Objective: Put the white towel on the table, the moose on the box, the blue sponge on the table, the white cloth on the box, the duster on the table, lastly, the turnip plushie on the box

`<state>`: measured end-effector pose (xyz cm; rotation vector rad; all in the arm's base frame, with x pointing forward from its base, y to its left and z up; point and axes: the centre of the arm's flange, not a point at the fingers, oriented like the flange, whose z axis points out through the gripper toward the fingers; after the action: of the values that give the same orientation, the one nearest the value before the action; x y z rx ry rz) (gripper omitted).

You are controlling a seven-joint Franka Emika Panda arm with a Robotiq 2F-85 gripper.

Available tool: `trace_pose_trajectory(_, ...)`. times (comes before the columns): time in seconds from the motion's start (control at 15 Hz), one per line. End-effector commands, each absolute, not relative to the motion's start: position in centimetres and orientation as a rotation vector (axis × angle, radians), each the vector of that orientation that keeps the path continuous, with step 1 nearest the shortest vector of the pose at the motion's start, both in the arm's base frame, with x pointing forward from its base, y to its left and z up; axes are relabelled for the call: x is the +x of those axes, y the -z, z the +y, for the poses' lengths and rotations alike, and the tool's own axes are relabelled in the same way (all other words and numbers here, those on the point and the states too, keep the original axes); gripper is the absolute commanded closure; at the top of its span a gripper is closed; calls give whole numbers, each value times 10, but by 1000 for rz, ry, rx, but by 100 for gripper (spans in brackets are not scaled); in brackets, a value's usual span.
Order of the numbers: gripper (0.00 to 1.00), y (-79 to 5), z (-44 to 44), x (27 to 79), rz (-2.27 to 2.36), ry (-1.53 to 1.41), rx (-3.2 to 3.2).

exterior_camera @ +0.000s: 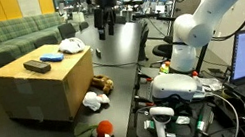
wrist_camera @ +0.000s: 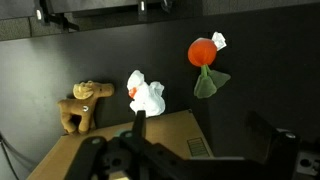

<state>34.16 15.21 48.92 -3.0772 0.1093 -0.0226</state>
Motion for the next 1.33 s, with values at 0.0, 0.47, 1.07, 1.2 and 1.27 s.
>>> trace_pose_trajectory(0.0, 0, -491, 153, 342, 108, 29, -3076)
trace_pose_trajectory(0.47, 0, -491, 147, 356, 106, 51, -3086)
trace_pose_trajectory(1.07, 0, -452, 99, 453, 140, 250, -3115)
trace_pose_trajectory(1.2, 0, -443, 83, 475, 145, 332, -3116)
trace_pose_trajectory(1.27, 0, -438, 77, 484, 146, 372, -3114)
